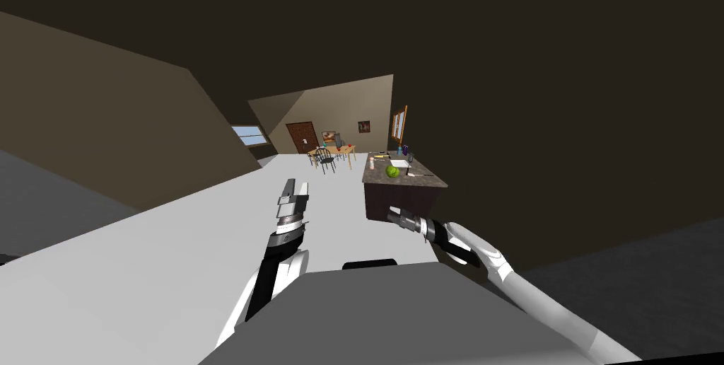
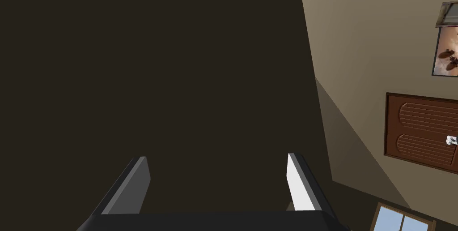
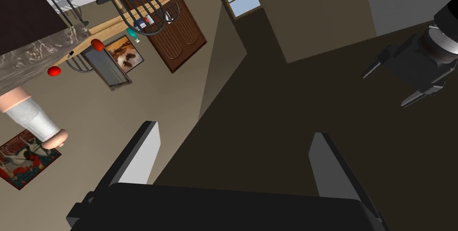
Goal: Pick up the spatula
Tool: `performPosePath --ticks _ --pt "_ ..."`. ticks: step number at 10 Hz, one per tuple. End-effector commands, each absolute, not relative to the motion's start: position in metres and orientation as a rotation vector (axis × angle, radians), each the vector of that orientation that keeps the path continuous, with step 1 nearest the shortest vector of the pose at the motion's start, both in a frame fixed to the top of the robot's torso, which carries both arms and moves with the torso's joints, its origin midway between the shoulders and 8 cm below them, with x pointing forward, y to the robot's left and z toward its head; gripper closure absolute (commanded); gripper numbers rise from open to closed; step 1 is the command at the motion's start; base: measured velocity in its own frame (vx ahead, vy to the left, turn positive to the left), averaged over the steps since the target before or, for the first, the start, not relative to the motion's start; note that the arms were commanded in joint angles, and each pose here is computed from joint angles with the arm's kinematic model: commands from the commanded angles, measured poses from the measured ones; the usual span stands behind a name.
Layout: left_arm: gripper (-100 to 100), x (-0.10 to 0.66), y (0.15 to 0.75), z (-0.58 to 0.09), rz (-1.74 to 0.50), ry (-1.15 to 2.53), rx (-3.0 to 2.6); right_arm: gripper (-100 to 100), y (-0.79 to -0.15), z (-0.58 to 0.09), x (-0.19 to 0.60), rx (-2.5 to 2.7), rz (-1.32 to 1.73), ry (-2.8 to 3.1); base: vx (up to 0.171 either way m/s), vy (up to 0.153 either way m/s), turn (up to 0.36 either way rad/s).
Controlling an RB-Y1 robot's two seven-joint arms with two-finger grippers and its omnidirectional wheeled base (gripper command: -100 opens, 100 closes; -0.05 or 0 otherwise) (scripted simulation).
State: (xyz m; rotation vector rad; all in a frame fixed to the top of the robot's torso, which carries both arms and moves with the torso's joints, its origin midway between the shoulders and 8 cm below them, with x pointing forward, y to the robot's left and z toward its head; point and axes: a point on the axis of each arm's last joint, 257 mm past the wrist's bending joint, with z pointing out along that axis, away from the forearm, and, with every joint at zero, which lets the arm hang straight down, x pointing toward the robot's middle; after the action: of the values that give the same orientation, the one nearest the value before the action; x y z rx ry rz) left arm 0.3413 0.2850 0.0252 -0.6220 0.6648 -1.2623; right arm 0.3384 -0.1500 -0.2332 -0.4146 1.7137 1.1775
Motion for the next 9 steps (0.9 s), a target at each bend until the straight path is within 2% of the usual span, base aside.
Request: performPosePath --ticks 1,4,6,9 --pt "0 0.341 0.285 0.025 -1.262 0.665 -0.622 -100 -0.160 -0.256 0.334 -0.453 1.140 1.773 -0.021 0.032 0.130" --pt "0 0.341 0.285 0.025 -1.262 0.665 -0.622 -100 -0.189 -0.297 0.329 -0.622 1.038 1.904 -0.013 0.039 0.178" --pt "0 0.341 0.285 0.025 -1.262 0.665 -0.622 -100 -0.205 -0.314 0.327 -0.630 0.994 1.956 0.002 0.020 0.040" --pt "0 0.341 0.285 0.025 -1.262 0.665 -0.622 -100 -0.255 -0.347 0.322 -0.802 0.855 2.086 0.006 0.015 0.167"
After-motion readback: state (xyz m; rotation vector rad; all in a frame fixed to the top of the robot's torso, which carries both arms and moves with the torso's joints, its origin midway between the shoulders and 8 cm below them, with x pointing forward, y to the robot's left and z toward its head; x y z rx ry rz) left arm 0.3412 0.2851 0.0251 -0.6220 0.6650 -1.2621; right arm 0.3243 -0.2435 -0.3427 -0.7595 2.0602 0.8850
